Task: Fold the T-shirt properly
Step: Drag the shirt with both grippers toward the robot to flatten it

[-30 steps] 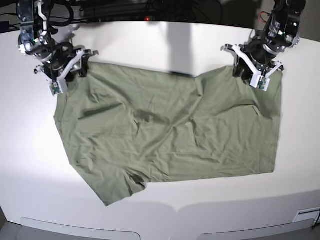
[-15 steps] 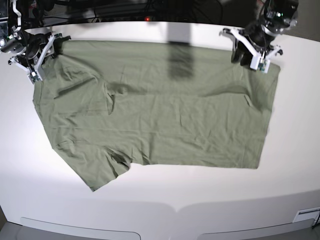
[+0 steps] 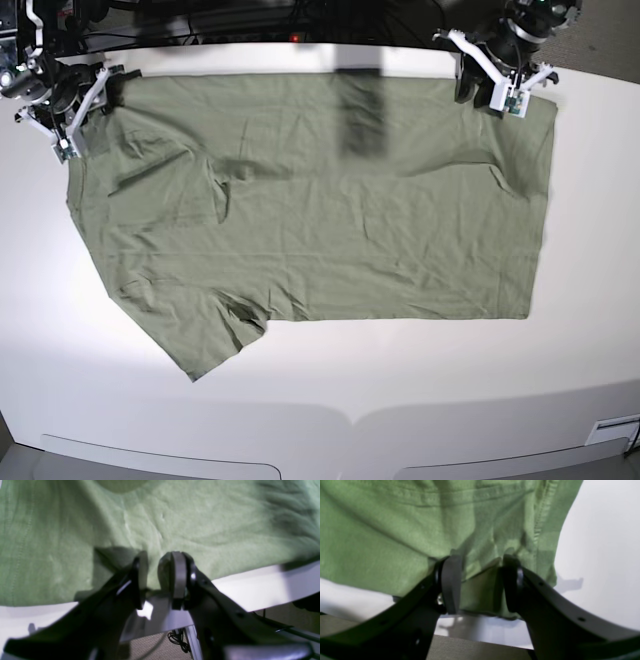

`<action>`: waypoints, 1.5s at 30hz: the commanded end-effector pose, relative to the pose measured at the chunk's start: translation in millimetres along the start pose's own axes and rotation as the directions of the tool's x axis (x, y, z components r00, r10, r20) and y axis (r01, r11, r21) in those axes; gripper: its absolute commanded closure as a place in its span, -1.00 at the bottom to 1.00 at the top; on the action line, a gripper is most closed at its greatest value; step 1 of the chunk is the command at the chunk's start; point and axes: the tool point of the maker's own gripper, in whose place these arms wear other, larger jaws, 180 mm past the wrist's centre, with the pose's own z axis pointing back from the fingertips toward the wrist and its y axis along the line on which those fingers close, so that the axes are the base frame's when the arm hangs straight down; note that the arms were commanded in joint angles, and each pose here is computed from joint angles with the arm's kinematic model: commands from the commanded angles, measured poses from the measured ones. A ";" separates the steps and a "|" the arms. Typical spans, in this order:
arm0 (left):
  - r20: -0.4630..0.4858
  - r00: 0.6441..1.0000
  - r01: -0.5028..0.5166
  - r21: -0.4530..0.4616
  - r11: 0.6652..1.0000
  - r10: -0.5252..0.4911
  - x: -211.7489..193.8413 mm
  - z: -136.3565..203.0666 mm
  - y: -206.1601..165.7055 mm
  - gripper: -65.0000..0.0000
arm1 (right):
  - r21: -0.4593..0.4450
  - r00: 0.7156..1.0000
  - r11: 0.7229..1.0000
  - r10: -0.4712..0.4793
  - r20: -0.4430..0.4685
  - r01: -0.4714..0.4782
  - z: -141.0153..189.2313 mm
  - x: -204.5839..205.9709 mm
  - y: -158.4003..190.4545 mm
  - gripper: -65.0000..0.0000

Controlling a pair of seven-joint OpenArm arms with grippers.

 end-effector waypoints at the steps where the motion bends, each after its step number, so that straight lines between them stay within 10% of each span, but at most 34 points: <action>1: -0.531 0.848 -0.015 -0.033 0.999 -0.005 -120.5 32.1 -15.1 0.51 | -0.022 1.000 1.000 0.017 -0.018 -0.018 4.1 -1.8 -8.0 0.17; 45: -0.591 0.807 0.031 0.028 0.999 -0.008 -142.9 45.3 -13.3 0.51 | -0.047 0.987 0.999 0.006 -0.161 -0.014 13.5 -47.7 -14.0 0.17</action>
